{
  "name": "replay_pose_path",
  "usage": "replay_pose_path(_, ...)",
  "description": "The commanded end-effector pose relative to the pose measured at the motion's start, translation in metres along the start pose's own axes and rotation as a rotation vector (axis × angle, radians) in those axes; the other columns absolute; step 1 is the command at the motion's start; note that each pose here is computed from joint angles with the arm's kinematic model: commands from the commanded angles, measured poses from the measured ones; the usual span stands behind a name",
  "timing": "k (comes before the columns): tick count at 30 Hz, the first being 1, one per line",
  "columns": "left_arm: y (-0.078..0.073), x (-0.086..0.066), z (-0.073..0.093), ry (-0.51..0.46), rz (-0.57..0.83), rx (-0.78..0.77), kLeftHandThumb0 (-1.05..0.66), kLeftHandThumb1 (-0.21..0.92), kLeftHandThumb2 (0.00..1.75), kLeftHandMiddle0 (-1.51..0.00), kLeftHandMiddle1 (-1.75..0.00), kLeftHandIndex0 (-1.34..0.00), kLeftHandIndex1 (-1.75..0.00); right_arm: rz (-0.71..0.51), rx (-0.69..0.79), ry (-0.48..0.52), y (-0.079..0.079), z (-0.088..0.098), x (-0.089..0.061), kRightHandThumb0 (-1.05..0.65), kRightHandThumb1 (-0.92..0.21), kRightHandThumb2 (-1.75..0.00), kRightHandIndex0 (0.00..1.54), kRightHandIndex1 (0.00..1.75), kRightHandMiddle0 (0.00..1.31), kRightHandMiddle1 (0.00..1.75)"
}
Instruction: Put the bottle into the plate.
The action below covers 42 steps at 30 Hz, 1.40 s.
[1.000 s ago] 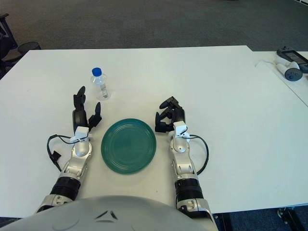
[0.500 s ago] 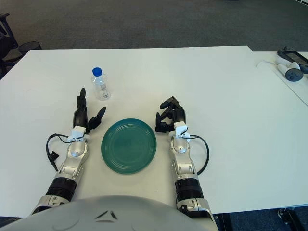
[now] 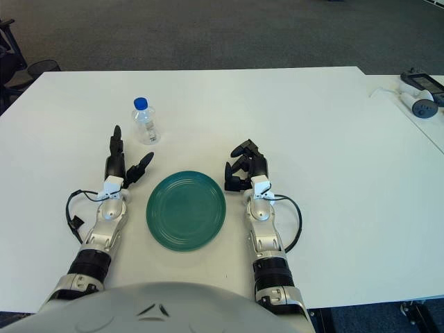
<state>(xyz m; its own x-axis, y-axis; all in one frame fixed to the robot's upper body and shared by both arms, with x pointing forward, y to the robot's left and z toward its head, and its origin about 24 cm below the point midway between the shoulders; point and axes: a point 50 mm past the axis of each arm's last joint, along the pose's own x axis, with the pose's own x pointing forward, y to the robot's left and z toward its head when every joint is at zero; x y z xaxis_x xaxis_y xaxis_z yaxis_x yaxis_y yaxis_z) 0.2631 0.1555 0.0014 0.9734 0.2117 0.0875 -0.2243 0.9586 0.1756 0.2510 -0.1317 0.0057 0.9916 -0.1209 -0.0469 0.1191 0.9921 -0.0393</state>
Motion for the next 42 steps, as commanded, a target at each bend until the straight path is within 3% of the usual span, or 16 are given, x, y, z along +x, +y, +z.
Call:
replay_pose_path(1,0.004,0.006,-0.007,0.038,0.014,0.025,-1.05,0.92,0.11,0.0,0.0,0.0,0.0,-0.006,-0.026,0.121,-0.003,-0.022,-0.009,0.0,-0.06,-1.6,0.81,1.69,0.59,1.75)
replay_pose_path(15,-0.004,0.023,-0.002,0.034,0.049,0.085,-1.05,0.92,0.18,0.0,0.0,0.0,0.0,0.002,-0.02,0.104,-0.003,-0.023,-0.011,0.0,-0.07,-1.6,0.8,1.71,0.58,1.75)
replay_pose_path(28,-0.013,0.041,-0.001,0.08,0.072,0.124,-1.05,0.92,0.16,0.0,0.0,0.0,0.0,-0.001,-0.019,0.105,-0.003,-0.023,-0.011,0.0,-0.03,-1.63,0.82,1.71,0.61,1.75)
replay_pose_path(42,-0.017,0.052,0.006,0.062,0.063,0.133,-1.05,0.92,0.15,0.0,0.0,0.0,0.0,-0.012,-0.01,0.112,0.0,-0.023,-0.011,0.0,-0.05,-1.62,0.79,1.73,0.59,1.75)
